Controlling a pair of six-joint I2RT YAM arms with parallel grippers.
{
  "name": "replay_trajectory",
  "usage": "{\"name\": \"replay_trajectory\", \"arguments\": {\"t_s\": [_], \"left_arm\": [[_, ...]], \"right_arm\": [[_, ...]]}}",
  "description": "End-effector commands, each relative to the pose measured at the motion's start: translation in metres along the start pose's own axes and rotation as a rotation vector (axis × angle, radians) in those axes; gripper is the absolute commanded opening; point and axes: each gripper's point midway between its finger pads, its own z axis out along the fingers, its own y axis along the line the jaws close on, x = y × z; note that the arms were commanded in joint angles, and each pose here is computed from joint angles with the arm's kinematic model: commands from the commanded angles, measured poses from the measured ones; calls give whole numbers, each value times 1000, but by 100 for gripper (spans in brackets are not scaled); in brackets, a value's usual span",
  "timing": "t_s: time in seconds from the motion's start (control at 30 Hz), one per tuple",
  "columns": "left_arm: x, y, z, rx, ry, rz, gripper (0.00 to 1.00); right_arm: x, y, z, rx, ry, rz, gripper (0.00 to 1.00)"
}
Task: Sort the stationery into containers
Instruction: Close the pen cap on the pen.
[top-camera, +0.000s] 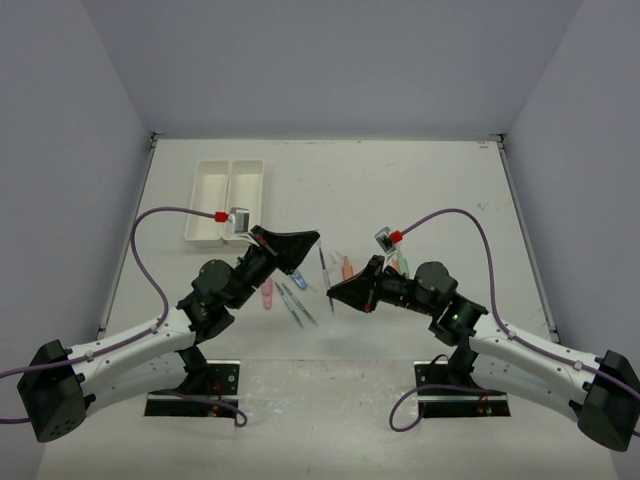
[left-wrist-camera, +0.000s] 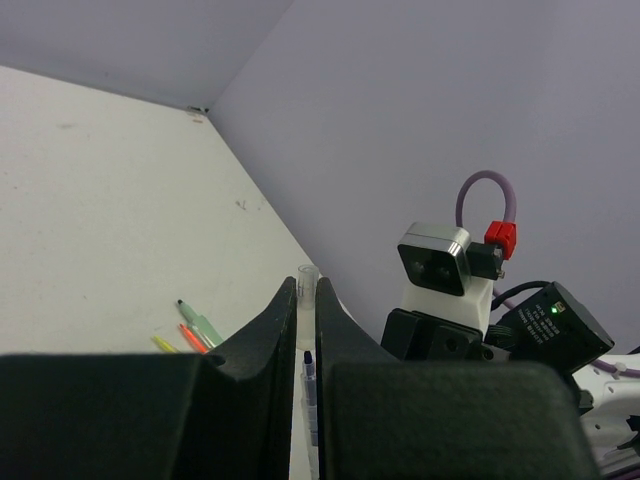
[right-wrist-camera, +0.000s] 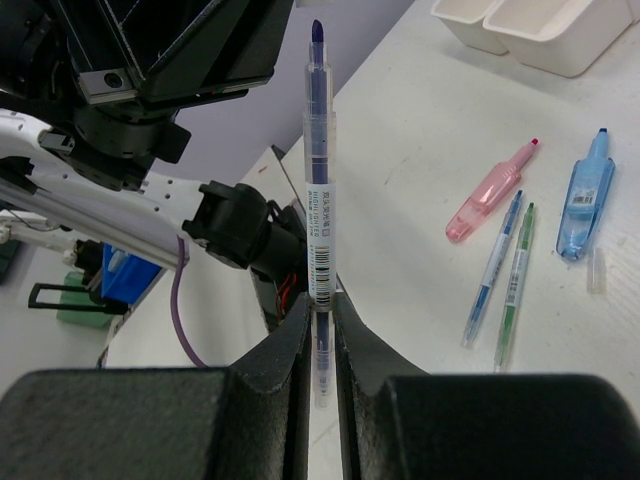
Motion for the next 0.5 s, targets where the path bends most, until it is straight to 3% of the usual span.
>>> {"name": "replay_trajectory", "arguments": {"t_s": [0.0, 0.47], "left_arm": [[-14, -16, 3, 51, -44, -3, 0], [1, -10, 1, 65, -9, -28, 0]], "right_arm": [[-23, 19, 1, -39, -56, -44, 0], [-32, 18, 1, -9, -81, -53, 0]]}}
